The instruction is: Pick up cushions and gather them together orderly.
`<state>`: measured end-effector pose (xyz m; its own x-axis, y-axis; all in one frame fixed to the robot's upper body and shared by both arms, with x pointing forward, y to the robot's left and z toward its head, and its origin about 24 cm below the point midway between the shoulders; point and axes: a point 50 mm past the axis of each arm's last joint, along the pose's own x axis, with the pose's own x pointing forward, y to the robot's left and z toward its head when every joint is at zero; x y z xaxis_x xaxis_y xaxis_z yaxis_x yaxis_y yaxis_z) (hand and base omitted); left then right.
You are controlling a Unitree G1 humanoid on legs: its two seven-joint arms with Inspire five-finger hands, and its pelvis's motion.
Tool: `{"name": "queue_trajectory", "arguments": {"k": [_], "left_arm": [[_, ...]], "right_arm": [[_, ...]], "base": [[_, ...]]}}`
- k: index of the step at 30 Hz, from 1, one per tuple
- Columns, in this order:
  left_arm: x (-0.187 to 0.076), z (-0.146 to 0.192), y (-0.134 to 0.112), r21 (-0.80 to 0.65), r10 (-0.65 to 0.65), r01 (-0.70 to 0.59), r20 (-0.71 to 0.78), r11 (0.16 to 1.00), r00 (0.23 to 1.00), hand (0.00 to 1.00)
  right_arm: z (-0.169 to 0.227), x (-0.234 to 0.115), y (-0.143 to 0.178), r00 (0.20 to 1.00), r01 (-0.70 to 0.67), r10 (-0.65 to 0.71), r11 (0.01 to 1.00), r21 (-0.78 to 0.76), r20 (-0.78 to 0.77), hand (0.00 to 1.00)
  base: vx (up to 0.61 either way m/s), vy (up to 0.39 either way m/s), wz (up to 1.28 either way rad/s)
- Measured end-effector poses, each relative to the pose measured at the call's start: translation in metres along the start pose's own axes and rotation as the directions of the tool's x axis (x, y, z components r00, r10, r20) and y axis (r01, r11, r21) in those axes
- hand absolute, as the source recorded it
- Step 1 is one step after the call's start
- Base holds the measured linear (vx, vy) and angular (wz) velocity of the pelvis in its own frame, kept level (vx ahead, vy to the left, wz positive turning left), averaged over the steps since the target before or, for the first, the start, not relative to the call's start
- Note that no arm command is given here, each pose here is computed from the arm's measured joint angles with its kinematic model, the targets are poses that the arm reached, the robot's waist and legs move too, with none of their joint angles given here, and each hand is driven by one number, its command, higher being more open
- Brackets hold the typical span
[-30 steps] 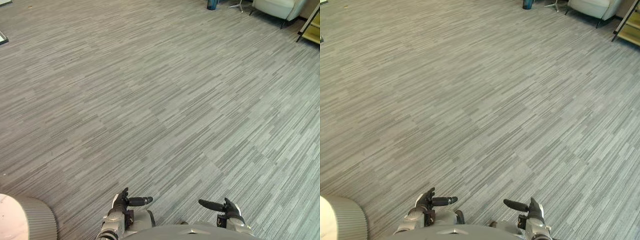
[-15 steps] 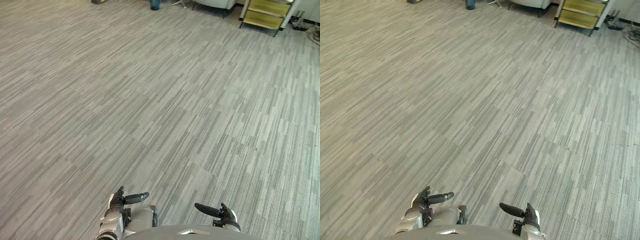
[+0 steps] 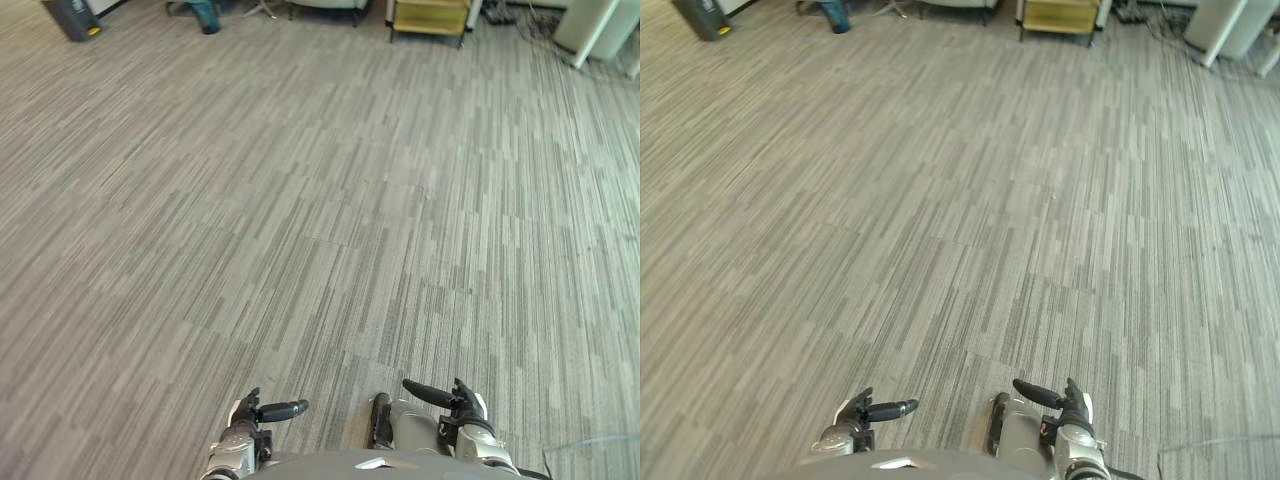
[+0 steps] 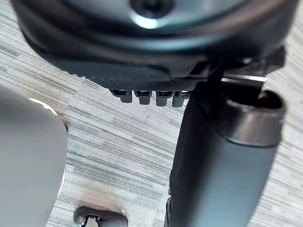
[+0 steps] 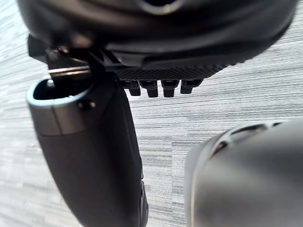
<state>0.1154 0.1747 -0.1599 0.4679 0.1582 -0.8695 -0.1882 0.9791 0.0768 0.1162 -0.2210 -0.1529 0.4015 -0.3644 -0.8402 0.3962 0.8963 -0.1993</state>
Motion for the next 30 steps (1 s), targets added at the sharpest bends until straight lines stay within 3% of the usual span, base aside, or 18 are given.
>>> {"name": "queue_trajectory", "arguments": {"k": [5, 13, 18, 24, 30], "left_arm": [[-0.001, 0.02, 0.004, -0.038, 0.02, -0.016, 0.11, 0.999, 0.994, 1.0], [0.0, 0.029, 0.003, -0.037, 0.016, -0.011, 0.141, 0.999, 0.99, 1.0], [0.001, 0.027, 0.02, -0.009, 0.046, -0.045, 0.121, 0.999, 0.992, 1.0], [0.001, 0.01, 0.012, 0.066, 0.013, -0.016, 0.05, 0.998, 0.999, 1.0], [0.002, 0.008, 0.007, 0.06, 0.004, -0.005, 0.03, 0.998, 1.0, 1.0]], "right_arm": [[-0.014, -0.005, 0.004, 1.0, -0.005, 0.005, 1.0, -0.011, -0.018, 1.0], [-0.02, -0.007, 0.01, 0.999, -0.006, 0.007, 1.0, 0.019, -0.053, 1.0], [-0.036, -0.012, 0.018, 0.994, -0.03, 0.033, 0.999, 0.033, -0.102, 1.0], [-0.011, -0.008, 0.014, 0.999, -0.037, 0.036, 0.999, 0.033, 0.01, 1.0], [0.005, -0.003, 0.013, 0.998, -0.037, 0.036, 0.999, 0.026, 0.045, 1.0]], "base": [[0.32, -0.136, -0.12], [0.59, 0.073, -0.39], [0.66, 0.156, 0.02], [0.54, 0.043, 0.19], [0.55, -0.28, 0.38]]}}
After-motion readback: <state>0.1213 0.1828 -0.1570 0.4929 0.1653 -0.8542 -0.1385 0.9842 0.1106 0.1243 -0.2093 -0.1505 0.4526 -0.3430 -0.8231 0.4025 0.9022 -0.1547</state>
